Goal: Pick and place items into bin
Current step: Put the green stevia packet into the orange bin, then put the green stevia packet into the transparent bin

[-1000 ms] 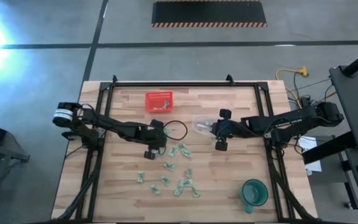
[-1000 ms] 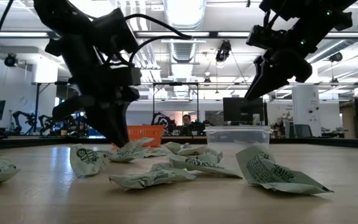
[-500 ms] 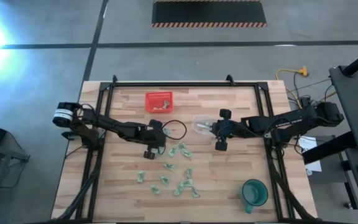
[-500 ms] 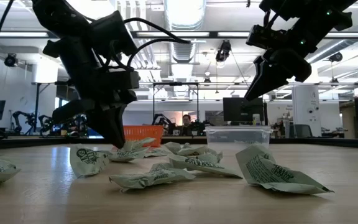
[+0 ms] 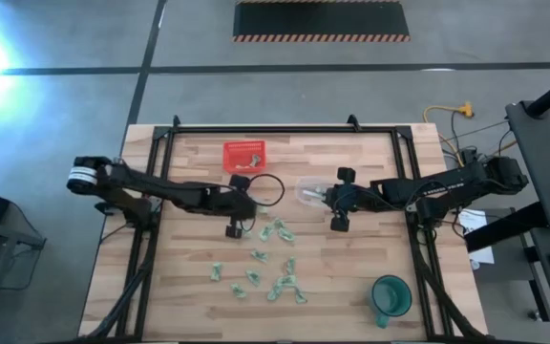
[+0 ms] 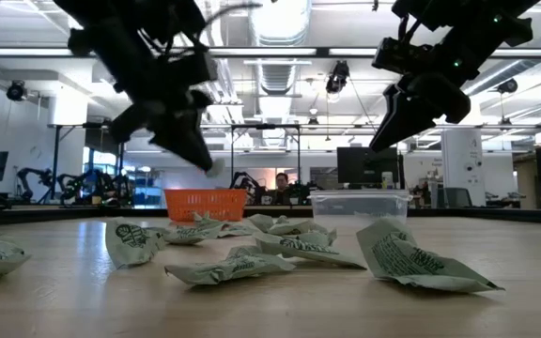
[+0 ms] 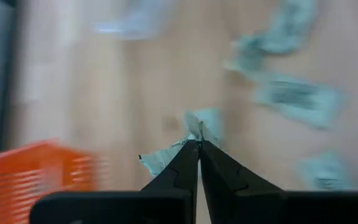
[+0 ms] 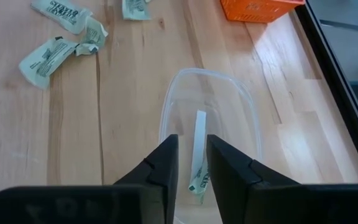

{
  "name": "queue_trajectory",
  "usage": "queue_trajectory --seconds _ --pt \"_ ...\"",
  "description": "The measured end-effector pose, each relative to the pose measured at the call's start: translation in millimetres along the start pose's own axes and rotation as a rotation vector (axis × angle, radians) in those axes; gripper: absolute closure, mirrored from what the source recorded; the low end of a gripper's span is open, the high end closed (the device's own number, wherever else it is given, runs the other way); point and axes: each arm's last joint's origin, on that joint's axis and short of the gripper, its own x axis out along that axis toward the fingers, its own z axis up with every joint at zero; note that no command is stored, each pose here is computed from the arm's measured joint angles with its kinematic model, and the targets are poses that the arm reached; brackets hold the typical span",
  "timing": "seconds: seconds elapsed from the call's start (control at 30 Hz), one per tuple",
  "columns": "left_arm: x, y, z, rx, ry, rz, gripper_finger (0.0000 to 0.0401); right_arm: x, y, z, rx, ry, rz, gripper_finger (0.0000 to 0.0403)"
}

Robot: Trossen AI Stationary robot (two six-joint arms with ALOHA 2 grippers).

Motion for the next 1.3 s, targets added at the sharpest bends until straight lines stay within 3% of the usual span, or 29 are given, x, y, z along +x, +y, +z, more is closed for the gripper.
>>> queue_trajectory --seconds 0.17,0.57,0.77,1.07,1.3 --pt "-13 25 -5 -0.007 0.041 0.233 0.0401 0 0 1 0.004 -0.012 0.000 0.0336" --pt "5 101 -45 -0.231 0.197 0.431 0.0401 0 0 5 0.021 -0.046 0.001 0.0330" --pt "13 111 -53 -0.261 0.197 0.379 0.0393 0 0 5 0.021 -0.047 0.001 0.0329" --pt "14 111 -54 -0.263 0.202 0.387 0.0306 0 0 6 0.034 -0.059 0.004 0.0339" --pt "5 98 -42 -0.250 0.119 0.261 0.0281 -1 7 14 0.014 -0.148 0.228 0.0330"
